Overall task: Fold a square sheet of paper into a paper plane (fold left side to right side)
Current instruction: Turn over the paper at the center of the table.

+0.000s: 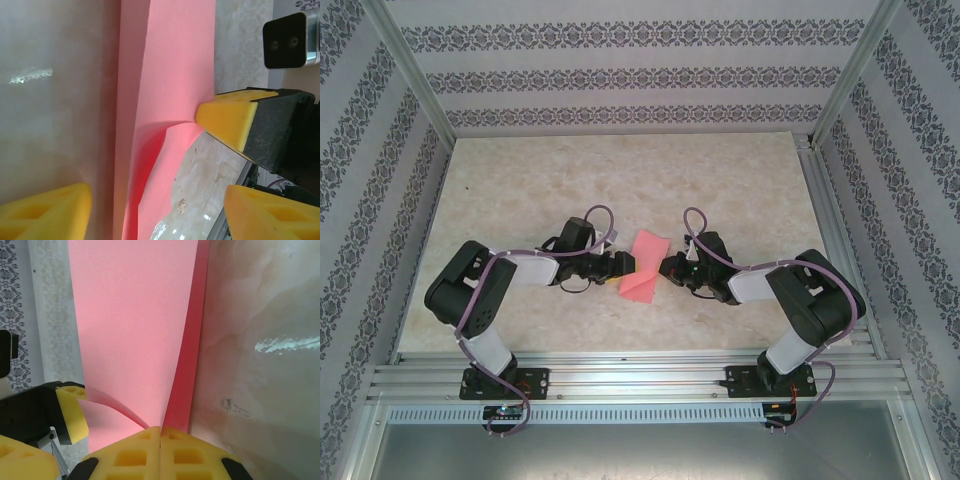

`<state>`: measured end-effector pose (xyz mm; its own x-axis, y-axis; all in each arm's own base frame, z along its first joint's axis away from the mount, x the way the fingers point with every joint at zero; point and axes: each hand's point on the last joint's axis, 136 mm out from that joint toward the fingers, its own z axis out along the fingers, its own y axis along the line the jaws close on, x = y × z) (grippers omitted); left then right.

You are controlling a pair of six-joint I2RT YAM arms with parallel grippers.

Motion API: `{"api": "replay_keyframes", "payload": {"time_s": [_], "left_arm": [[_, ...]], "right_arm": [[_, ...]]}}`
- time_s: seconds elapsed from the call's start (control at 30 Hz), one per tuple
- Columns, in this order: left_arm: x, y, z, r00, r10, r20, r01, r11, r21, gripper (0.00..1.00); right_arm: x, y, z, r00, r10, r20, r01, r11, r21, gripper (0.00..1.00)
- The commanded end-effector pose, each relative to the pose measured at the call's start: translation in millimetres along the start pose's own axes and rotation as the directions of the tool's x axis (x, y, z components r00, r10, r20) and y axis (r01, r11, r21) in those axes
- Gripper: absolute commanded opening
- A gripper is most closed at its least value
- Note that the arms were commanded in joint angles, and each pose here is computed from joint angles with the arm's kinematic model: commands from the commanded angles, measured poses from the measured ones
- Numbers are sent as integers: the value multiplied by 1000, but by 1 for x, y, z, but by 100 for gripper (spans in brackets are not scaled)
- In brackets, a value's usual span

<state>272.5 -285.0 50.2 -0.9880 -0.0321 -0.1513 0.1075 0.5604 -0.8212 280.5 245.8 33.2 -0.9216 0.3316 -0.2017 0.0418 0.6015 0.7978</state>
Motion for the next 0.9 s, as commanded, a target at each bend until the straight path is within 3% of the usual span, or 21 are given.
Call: {"api": "replay_keyframes", "payload": {"time_s": [0.0, 0.2, 0.37, 0.53, 0.7, 0.87], "left_arm": [[-2, -6, 9, 999, 36, -14, -36, 999, 6, 61], [0, -11, 15, 994, 96, -58, -98, 995, -28, 30], [-6, -15, -2, 984, 174, -41, -178, 977, -121, 7], [-10, -31, -39, 958, 284, -47, -284, 905, -316, 3], [-8, -45, -89, 924, 361, -124, -352, 679, -644, 2], [-6, -45, -111, 904, 357, -237, -369, 368, -853, 0]], "right_arm": [[-3, 2, -1, 1000, -16, 6, 16, 1000, -16, 4], [-4, 5, -2, 1000, -18, 8, 18, 1000, -23, 7], [-10, 11, -13, 999, -32, 34, 33, 999, -24, 18], [-22, 5, -50, 991, -93, 97, 85, 993, 83, 36], [-37, -23, -117, 968, -198, 155, 125, 913, 389, 51], [-50, -47, -188, 941, -207, 267, 27, 833, 552, 55]]}}
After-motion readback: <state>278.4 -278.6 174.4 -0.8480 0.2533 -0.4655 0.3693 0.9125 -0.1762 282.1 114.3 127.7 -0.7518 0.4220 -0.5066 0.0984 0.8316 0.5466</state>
